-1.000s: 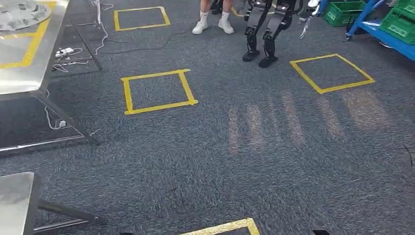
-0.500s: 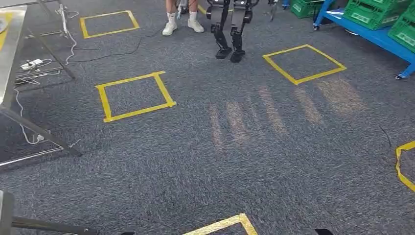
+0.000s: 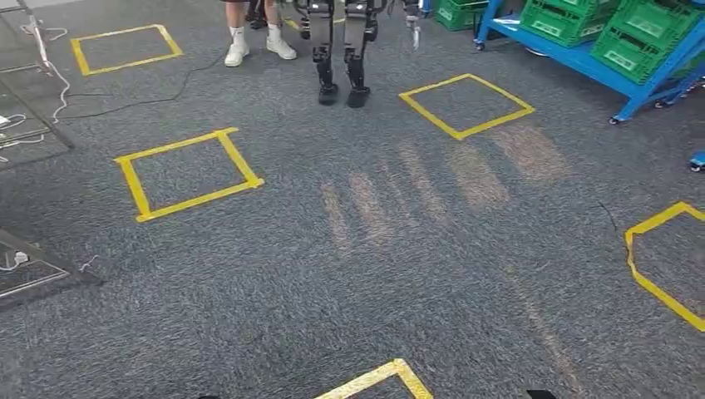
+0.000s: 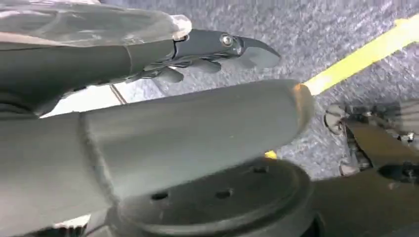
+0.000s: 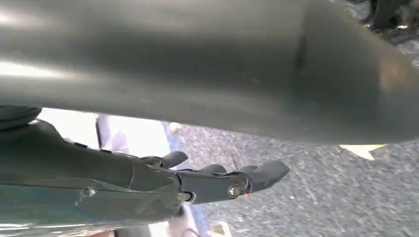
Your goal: Take the parts from the cabinet and place them on the table.
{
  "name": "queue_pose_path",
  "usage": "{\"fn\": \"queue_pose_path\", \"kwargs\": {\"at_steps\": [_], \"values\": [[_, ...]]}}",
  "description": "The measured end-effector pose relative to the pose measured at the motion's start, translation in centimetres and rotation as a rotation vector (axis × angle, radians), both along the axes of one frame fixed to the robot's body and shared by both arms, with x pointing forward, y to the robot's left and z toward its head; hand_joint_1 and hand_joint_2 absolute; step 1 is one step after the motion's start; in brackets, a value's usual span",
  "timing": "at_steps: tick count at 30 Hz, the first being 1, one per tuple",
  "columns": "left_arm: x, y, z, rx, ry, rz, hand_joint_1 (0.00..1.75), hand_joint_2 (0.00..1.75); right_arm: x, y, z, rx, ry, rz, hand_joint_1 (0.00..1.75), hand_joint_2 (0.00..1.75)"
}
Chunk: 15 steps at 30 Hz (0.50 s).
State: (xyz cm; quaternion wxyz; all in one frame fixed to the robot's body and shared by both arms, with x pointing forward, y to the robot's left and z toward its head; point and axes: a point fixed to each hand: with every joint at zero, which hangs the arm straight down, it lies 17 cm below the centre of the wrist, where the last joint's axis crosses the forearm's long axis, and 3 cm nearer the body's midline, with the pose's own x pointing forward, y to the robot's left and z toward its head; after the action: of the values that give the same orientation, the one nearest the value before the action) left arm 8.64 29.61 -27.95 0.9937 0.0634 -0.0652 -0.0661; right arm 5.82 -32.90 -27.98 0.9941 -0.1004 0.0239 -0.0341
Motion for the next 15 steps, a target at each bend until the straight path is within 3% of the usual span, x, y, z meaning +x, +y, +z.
{"fn": "queue_pose_path", "kwargs": {"at_steps": [15], "values": [[0.1, 2.3, 0.1, 0.041, 0.017, -0.048, 0.00, 0.00, 0.9, 0.4, 0.0, -0.009, -0.060, -0.025, 0.00, 0.00]]}}
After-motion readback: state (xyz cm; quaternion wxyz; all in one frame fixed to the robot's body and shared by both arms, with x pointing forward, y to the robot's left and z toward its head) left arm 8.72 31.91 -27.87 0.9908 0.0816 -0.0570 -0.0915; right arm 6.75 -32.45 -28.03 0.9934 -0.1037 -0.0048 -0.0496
